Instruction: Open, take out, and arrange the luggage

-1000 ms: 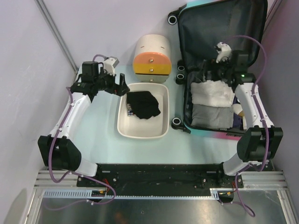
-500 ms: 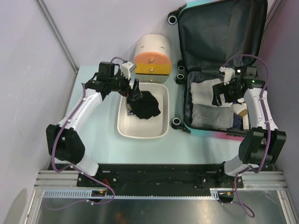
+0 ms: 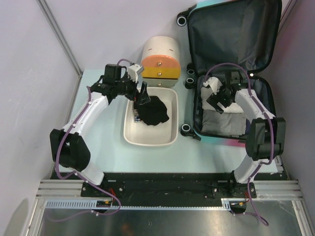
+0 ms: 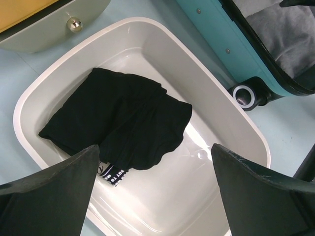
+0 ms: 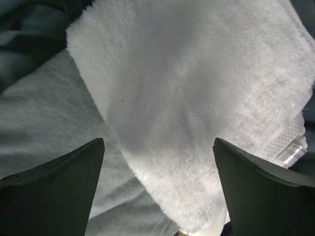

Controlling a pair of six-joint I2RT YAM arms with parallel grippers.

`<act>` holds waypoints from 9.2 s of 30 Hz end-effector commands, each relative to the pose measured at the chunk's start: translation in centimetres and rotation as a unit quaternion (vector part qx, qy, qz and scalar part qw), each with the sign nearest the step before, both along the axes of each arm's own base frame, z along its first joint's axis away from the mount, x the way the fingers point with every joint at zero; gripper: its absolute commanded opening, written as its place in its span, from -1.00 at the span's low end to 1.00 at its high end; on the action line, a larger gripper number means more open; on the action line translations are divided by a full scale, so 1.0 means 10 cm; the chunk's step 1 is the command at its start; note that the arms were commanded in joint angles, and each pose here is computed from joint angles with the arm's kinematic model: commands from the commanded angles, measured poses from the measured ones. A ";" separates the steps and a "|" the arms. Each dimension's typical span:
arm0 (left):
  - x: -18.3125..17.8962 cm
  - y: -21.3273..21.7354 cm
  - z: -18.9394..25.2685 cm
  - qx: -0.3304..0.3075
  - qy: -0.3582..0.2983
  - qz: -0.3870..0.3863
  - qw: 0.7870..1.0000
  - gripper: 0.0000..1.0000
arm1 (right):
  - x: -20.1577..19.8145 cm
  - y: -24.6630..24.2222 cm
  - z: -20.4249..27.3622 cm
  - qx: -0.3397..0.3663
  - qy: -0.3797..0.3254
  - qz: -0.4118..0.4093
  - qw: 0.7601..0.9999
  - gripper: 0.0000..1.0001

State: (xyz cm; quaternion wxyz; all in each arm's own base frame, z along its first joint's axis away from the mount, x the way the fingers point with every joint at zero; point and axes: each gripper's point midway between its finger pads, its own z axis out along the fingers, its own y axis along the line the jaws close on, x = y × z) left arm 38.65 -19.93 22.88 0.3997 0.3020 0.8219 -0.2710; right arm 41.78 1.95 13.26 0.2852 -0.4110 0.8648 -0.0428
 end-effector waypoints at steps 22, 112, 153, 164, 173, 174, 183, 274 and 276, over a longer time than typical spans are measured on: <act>0.06 0.03 0.25 0.011 -0.056 -0.006 0.998 1.00 | 0.61 -0.28 0.33 -0.081 -0.071 0.100 0.989 -1.00; -0.47 1.00 -1.01 -0.045 0.204 0.157 0.965 0.13 | -0.20 3.80 0.29 0.340 0.113 0.147 0.922 0.62; 0.77 0.27 -0.44 0.022 0.032 0.034 0.999 -0.99 | 0.33 2.56 0.21 0.307 0.012 -0.022 0.951 -1.00; 0.53 0.30 -0.61 0.033 0.066 0.048 0.996 0.58 | 0.34 2.63 -0.19 0.254 0.049 -0.019 0.966 -1.00; 0.03 0.23 -0.91 -0.010 0.177 0.077 0.981 0.81 | 0.37 2.61 -0.22 0.240 0.044 -0.025 0.969 -1.00; 0.01 0.20 -0.95 -0.017 0.195 0.086 0.977 0.82 | 0.37 2.62 -0.24 0.238 0.046 -0.025 0.970 -1.00; 0.02 0.16 -1.45 0.008 0.267 0.130 0.955 0.76 | 0.48 2.61 -0.27 0.228 0.037 -0.021 0.973 -1.00; 0.00 0.19 0.00 -0.010 0.062 0.066 0.996 0.99 | -0.74 0.13 -0.49 0.036 0.171 0.102 0.979 0.79; -0.01 0.20 -0.01 -0.008 0.063 0.069 0.996 0.99 | -0.71 0.13 -0.55 0.028 0.170 0.103 0.980 0.57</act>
